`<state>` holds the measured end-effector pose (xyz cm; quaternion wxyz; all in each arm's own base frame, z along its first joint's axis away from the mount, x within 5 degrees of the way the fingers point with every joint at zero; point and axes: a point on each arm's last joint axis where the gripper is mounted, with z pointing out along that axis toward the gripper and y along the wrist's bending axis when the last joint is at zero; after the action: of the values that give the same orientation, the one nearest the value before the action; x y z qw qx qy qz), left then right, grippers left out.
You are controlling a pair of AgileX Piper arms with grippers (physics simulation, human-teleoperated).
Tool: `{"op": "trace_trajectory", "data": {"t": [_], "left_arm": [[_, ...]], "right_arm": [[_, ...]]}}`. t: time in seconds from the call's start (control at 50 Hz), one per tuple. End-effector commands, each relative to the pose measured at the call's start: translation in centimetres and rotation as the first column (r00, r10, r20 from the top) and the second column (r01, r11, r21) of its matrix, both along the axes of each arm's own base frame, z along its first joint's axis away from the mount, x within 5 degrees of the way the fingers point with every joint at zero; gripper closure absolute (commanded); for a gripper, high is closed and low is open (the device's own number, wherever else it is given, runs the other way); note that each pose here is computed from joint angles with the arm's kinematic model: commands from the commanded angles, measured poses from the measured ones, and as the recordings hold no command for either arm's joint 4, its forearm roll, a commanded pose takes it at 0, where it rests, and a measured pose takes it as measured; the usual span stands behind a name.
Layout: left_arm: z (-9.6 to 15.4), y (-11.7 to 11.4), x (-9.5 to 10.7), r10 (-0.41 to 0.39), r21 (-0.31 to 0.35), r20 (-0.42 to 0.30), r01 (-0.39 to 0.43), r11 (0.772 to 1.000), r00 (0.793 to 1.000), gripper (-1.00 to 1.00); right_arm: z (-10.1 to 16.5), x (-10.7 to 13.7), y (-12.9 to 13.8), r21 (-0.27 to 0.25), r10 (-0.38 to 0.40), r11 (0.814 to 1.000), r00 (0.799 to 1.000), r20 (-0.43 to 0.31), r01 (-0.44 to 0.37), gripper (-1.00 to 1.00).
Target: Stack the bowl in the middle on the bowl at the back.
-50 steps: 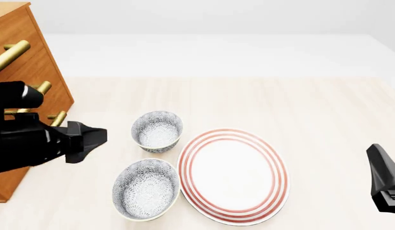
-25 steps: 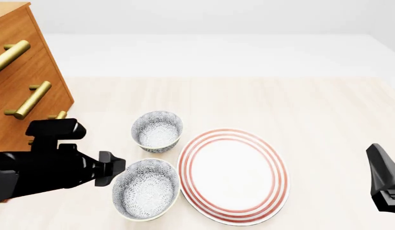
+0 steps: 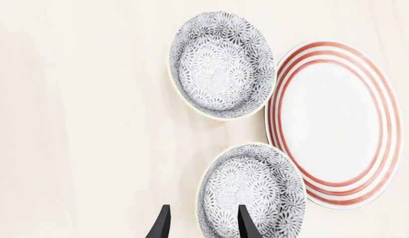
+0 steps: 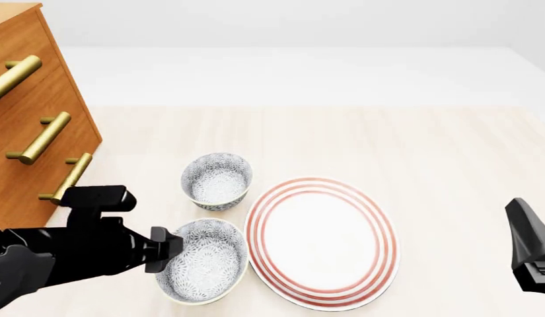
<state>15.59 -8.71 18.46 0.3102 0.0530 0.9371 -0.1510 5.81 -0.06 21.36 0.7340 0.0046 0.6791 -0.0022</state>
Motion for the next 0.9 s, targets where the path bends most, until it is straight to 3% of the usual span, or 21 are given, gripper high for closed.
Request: {"op": "trace_trajectory", "data": {"t": [0.02,0.66,0.68,0.9], "left_arm": [[-1.3,-0.3,-0.1,-0.001,-0.007,-0.013,0.001,1.000,1.000,-1.00],[-5.0,-0.4,-0.4,0.025,-0.032,-0.037,-0.026,0.999,0.999,-1.00],[-5.0,-0.3,-0.4,0.027,-0.032,-0.036,-0.028,0.999,0.999,1.00],[-4.0,0.2,-0.3,0.035,-0.021,-0.020,-0.035,0.999,0.999,1.00]], "right_arm": [[0.0,0.0,0.0,0.001,0.000,1.000,1.000,0.000,0.000,-1.00],[0.0,0.0,0.0,0.005,-0.002,1.000,1.000,-0.002,0.002,-1.00],[0.0,0.0,0.0,0.005,-0.002,1.000,1.000,-0.002,0.002,-1.00],[0.0,0.0,0.0,0.005,-0.002,1.000,1.000,-0.002,0.002,-1.00]]}}
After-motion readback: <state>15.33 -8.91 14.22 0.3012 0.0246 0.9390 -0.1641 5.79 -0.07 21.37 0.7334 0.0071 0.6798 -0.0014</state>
